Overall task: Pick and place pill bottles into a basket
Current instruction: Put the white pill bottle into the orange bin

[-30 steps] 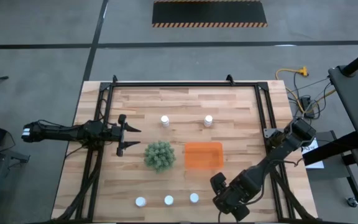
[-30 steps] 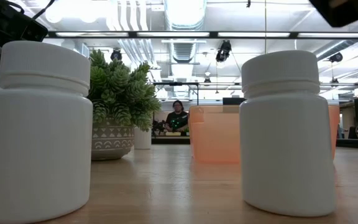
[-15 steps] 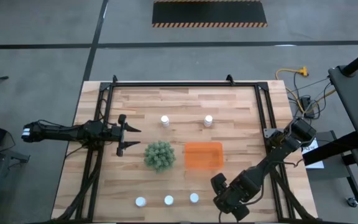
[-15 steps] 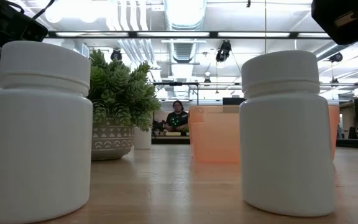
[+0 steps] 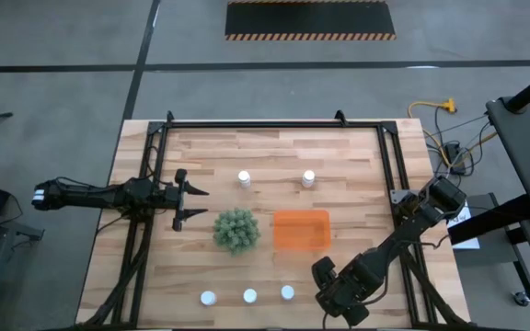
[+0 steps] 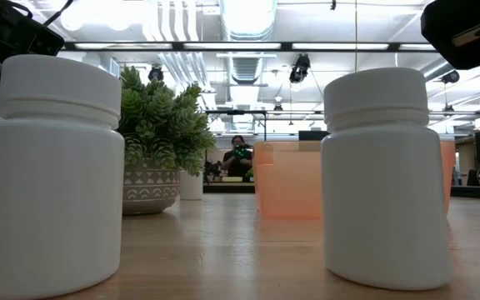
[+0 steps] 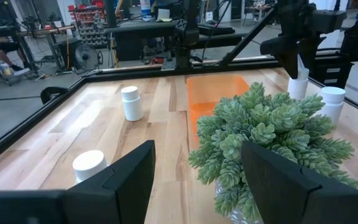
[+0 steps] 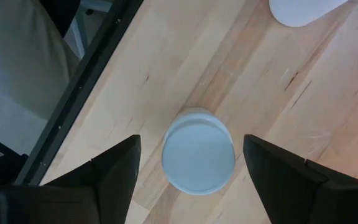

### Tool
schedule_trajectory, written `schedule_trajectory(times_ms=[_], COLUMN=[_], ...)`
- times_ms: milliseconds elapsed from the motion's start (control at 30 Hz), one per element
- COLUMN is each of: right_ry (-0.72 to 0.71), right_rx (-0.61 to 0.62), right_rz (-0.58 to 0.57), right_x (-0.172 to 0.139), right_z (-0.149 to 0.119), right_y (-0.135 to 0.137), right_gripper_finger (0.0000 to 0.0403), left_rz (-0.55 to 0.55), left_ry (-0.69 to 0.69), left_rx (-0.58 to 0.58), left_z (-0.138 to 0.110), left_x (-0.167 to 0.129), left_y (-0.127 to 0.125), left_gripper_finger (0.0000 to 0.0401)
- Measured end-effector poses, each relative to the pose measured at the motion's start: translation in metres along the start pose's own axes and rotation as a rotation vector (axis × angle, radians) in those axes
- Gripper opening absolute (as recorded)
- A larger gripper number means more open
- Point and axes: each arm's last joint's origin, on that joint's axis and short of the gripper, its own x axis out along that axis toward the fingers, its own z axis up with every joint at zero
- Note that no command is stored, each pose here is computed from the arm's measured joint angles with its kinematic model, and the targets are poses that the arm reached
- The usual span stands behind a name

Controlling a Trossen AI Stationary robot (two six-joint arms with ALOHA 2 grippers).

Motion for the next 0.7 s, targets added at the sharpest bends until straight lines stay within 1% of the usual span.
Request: schedule_trajectory(times_ms=[333, 567, 700], right_ry=[0.024, 0.022, 0.004], right_rx=[0.005, 0.005, 0.001], right_rz=[-0.010, -0.012, -0.005], right_x=[0.0077, 0.0080, 0.0034], right_z=[-0.0006, 0.0014, 0.0067], right_y=[-0.0008, -0.0005, 0.0010], right_gripper_finger=[0.0210, 0.0152, 0.0147], left_rz=[0.001, 0.001, 0.000], left_ry=[0.000, 0.000, 0.001], left_rx=[0.000, 0.000, 0.000], left_z=[0.0000, 0.0000, -0.0001], left_x=[0.0000, 0.0000, 0.0000], left_y=[0.0000, 0.0000, 0.0000], left_gripper_finger=[0.0221, 0.0221, 0.0221])
